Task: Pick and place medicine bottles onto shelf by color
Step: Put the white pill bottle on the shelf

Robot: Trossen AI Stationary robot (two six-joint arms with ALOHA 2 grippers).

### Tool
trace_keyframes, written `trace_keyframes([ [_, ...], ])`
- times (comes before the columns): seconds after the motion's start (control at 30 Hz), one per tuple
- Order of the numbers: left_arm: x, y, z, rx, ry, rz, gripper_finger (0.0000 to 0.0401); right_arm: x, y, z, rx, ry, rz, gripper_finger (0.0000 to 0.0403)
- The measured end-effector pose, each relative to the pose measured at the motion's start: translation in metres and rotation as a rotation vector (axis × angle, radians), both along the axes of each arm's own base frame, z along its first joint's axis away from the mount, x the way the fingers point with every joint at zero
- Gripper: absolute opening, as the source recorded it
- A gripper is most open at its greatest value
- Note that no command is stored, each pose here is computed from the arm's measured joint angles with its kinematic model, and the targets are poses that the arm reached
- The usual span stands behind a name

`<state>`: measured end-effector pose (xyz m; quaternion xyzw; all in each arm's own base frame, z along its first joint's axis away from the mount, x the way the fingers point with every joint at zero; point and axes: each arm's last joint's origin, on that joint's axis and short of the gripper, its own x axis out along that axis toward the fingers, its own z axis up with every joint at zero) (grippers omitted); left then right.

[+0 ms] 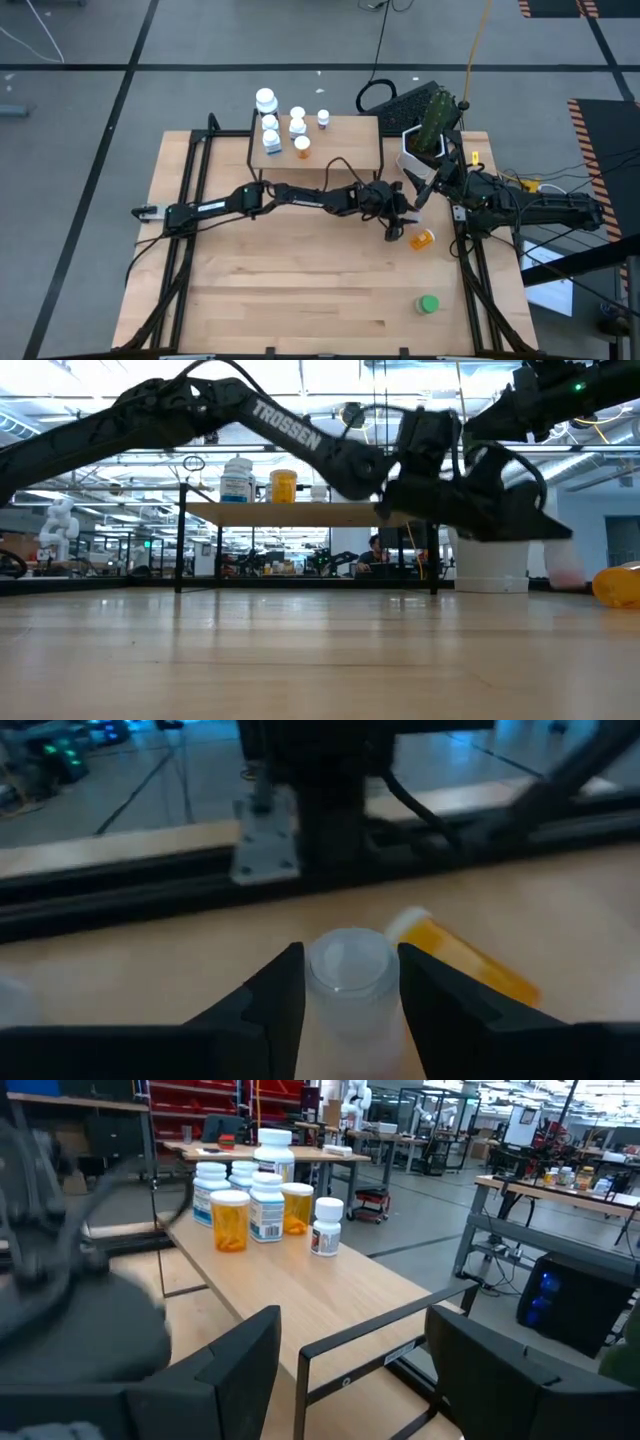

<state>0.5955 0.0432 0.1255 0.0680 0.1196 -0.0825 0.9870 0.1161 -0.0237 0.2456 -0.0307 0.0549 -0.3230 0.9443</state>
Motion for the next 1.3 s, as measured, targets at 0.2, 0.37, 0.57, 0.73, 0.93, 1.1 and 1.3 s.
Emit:
trace_keyframes([
  [0.2, -0.008, 0.009, 0.038, 0.001, 0.063, 0.042, 0.0146, -0.001, 0.000, 0.000, -0.016, 0.009, 0.001, 0.0242],
  [0.37, -0.021, 0.018, 0.080, 0.007, 0.083, 0.063, 0.0138, -0.005, 0.000, 0.003, -0.039, -0.003, 0.003, 0.0242],
  [0.57, -0.035, 0.033, 0.113, 0.038, 0.117, 0.151, 0.0151, -0.011, 0.001, 0.007, -0.072, -0.019, 0.004, 0.0242],
  [0.73, -0.047, 0.040, 0.134, 0.082, 0.158, 0.211, 0.0147, -0.015, 0.001, 0.007, -0.086, -0.014, 0.005, 0.0242],
  [0.93, -0.057, 0.042, 0.151, 0.101, 0.183, 0.260, 0.0140, -0.017, 0.001, 0.005, -0.091, 0.010, 0.003, 0.0242],
  [1.1, -0.064, 0.045, 0.161, 0.099, 0.195, 0.319, 0.0150, -0.017, 0.001, 0.004, -0.089, 0.020, 0.003, 0.0242],
  [1.3, -0.075, 0.052, 0.173, 0.099, 0.234, 0.403, 0.0145, -0.018, 0.001, 0.003, -0.087, 0.029, 0.003, 0.0242],
])
